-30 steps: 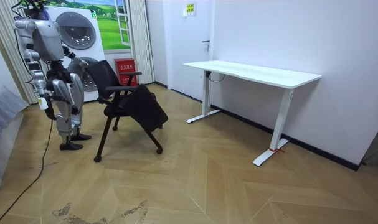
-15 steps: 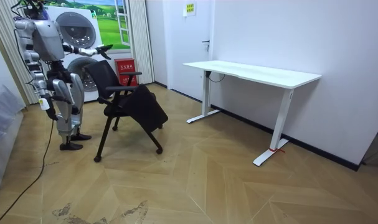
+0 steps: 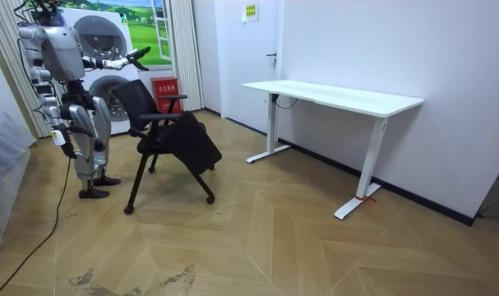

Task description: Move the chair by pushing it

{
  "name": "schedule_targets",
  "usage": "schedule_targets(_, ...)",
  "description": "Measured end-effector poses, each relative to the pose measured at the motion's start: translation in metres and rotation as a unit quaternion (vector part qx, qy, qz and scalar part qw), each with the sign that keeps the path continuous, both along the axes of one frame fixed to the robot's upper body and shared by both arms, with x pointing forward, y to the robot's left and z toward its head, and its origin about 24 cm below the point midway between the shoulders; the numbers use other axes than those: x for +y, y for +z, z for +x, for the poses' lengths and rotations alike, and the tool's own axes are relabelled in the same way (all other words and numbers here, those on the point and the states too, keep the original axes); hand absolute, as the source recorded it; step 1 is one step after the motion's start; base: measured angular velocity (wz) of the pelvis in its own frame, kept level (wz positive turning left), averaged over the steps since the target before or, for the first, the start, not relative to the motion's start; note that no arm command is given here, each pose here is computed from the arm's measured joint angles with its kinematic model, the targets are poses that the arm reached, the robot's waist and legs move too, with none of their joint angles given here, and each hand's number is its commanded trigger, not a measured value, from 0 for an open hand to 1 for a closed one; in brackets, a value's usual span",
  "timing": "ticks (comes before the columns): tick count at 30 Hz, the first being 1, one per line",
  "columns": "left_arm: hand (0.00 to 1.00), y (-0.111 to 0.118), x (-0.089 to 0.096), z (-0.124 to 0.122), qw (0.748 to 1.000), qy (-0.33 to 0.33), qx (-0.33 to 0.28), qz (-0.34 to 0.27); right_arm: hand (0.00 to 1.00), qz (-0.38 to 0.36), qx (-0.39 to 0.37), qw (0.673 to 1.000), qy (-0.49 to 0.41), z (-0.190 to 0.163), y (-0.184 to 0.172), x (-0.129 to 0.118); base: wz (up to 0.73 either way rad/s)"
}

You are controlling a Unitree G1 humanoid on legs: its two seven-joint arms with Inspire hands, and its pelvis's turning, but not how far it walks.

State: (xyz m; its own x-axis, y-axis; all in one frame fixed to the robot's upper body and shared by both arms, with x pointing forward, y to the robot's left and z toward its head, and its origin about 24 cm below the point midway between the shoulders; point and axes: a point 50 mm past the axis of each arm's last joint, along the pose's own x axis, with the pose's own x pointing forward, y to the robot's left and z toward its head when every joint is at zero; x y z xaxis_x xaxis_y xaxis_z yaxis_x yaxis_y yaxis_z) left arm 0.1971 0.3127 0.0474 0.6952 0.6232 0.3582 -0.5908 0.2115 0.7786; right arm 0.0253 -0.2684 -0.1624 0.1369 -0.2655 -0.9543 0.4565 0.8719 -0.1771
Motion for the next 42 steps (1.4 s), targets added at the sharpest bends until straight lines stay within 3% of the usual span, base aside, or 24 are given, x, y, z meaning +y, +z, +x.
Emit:
schedule_targets(12, 0.00, -0.006, -0.030, 0.014, 0.990, -0.092, 0.064, 0.088, 0.00, -0.007, -0.003, 1.000, 0.026, 0.001, 0.002, -0.006, -0.01)
schedule_targets(19, 0.00, -0.012, -0.049, 0.020, 0.982, -0.150, 0.080, 0.079, 0.00, -0.012, -0.006, 1.000, 0.028, 0.002, 0.004, -0.010, -0.02)
schedule_targets(32, 0.00, -0.012, -0.057, 0.026, 0.966, -0.198, 0.118, 0.118, 0.00, 0.000, -0.004, 0.999, 0.043, 0.003, 0.003, -0.008, -0.01)
schedule_targets(40, 0.00, -0.022, -0.087, 0.028, 0.938, -0.275, 0.155, 0.141, 0.00, -0.003, -0.024, 0.997, 0.071, 0.017, 0.003, -0.006, -0.02)
schedule_targets(42, 0.00, -0.022, -0.087, 0.028, 0.937, -0.277, 0.157, 0.146, 0.00, -0.003, -0.026, 0.997, 0.073, 0.019, 0.004, -0.006, 0.00)
